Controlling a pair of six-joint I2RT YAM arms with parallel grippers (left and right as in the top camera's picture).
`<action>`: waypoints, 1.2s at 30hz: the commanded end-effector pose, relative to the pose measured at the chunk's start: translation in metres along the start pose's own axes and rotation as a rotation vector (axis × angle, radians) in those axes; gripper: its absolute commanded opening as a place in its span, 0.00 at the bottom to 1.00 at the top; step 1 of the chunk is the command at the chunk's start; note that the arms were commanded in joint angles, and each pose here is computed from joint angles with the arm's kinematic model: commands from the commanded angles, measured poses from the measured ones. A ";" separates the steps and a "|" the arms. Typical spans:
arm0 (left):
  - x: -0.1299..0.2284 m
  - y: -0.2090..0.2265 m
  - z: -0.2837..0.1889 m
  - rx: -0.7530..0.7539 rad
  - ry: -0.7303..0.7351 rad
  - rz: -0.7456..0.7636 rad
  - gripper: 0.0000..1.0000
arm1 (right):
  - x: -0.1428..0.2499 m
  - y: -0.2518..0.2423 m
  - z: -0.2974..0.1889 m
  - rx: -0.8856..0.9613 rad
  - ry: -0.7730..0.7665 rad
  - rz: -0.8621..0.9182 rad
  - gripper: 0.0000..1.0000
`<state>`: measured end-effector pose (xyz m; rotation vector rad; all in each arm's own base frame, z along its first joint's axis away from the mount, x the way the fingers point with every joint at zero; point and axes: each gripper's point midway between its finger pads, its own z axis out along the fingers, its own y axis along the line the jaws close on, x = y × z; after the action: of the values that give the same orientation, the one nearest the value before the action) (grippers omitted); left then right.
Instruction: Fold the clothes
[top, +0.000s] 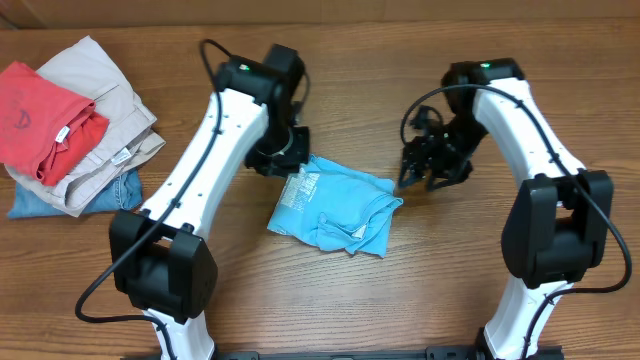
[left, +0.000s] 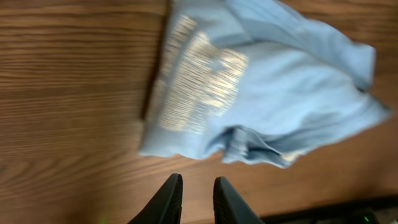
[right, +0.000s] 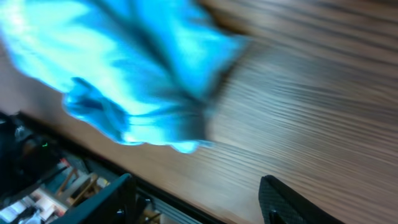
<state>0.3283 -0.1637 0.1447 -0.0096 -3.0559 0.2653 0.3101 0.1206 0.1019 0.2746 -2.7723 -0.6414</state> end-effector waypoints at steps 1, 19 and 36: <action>0.001 0.019 0.013 -0.083 0.007 -0.018 0.22 | -0.002 0.035 -0.004 -0.075 -0.048 -0.134 0.68; 0.002 0.040 0.104 -0.085 -0.005 -0.022 0.43 | -0.010 -0.003 0.051 0.119 -0.048 -0.019 0.05; 0.021 0.054 0.135 -0.103 0.034 -0.025 0.36 | -0.079 -0.062 0.017 0.401 -0.360 0.053 0.24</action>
<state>0.3018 -0.1375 0.0084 0.0070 -3.0419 0.1360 0.3825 0.1053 0.0298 0.2159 -3.1907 -0.1955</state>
